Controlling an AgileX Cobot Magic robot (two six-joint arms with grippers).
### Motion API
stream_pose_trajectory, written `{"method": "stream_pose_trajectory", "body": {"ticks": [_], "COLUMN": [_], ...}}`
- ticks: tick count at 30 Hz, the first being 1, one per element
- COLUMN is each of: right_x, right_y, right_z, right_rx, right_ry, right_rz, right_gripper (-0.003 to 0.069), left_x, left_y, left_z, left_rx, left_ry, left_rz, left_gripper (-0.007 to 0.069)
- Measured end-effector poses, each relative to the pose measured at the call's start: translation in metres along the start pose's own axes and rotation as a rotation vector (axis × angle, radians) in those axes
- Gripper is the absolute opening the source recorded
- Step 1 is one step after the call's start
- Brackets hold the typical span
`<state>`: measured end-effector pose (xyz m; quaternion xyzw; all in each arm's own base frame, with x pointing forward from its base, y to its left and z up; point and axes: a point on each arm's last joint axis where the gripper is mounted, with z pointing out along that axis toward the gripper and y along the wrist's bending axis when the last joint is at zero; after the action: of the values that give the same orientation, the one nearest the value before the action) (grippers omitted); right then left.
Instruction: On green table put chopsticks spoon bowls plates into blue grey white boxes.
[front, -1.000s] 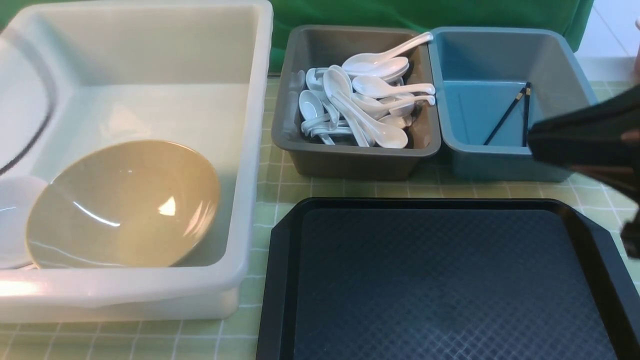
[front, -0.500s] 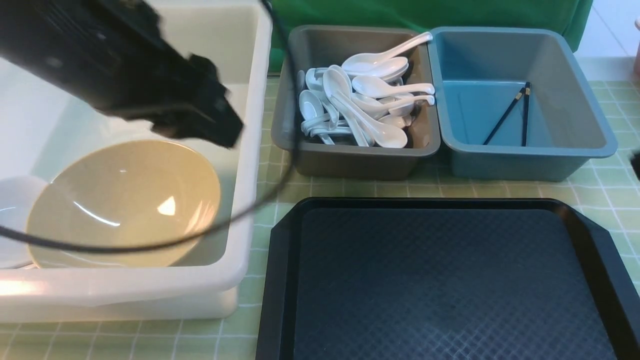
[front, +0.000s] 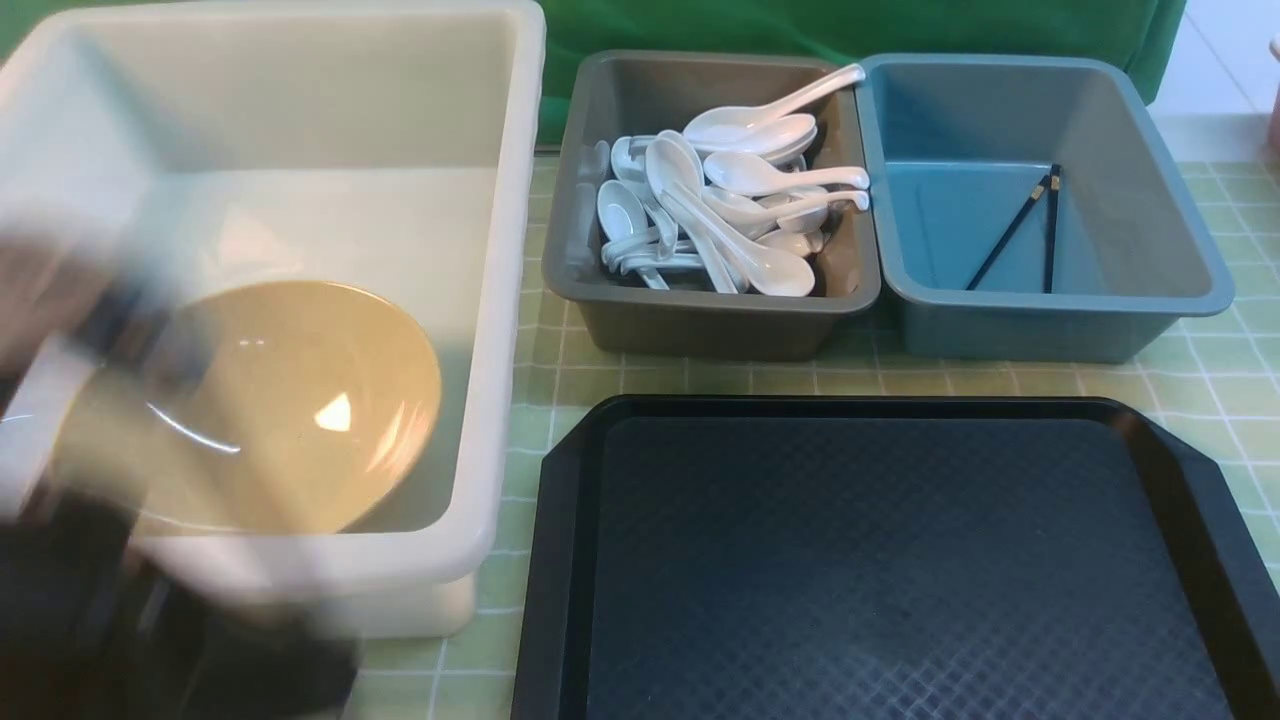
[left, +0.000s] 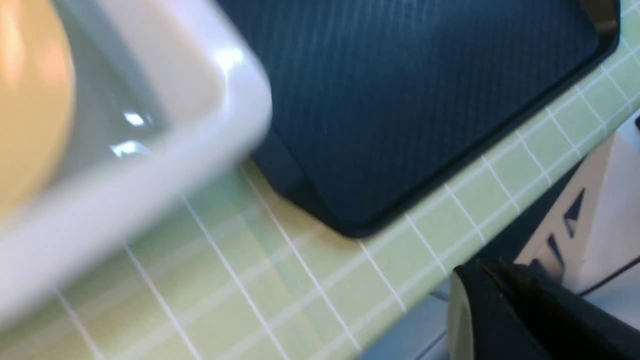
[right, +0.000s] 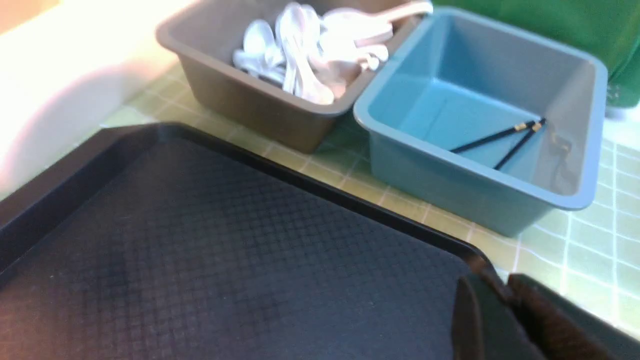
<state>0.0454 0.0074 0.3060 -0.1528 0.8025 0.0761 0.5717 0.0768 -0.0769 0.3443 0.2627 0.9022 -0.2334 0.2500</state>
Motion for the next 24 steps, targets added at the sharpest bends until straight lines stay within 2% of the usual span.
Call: {"method": "stream_pose_trajectory", "body": {"ticks": [3, 4, 10, 16, 24], "right_x": [0.017, 0.028, 0.048, 0.049, 0.050], "right_y": [0.000, 0.000, 0.000, 0.000, 0.000], "right_z": [-0.003, -0.002, -0.001, 0.000, 0.000], "right_rx": [-0.004, -0.006, -0.006, -0.005, -0.004], "right_ry": [-0.043, -0.052, -0.066, -0.055, -0.049], "right_rz": [0.003, 0.014, 0.031, 0.046, 0.046], "right_gripper": [0.0069, 0.0071, 0.0078, 0.0083, 0.0092], "left_x": [0.035, 0.052, 0.097, 0.115, 0.119], "left_y": [0.000, -0.001, -0.001, 0.003, 0.003], "left_z": [0.006, 0.007, 0.018, 0.022, 0.021], "left_rx": [0.049, 0.093, 0.252, 0.286, 0.295], "left_ry": [-0.070, -0.150, -0.404, -0.542, -0.556], "left_rz": [-0.071, -0.117, -0.239, -0.236, -0.227], "left_gripper": [-0.0002, -0.0002, -0.0002, -0.0002, -0.0002]}}
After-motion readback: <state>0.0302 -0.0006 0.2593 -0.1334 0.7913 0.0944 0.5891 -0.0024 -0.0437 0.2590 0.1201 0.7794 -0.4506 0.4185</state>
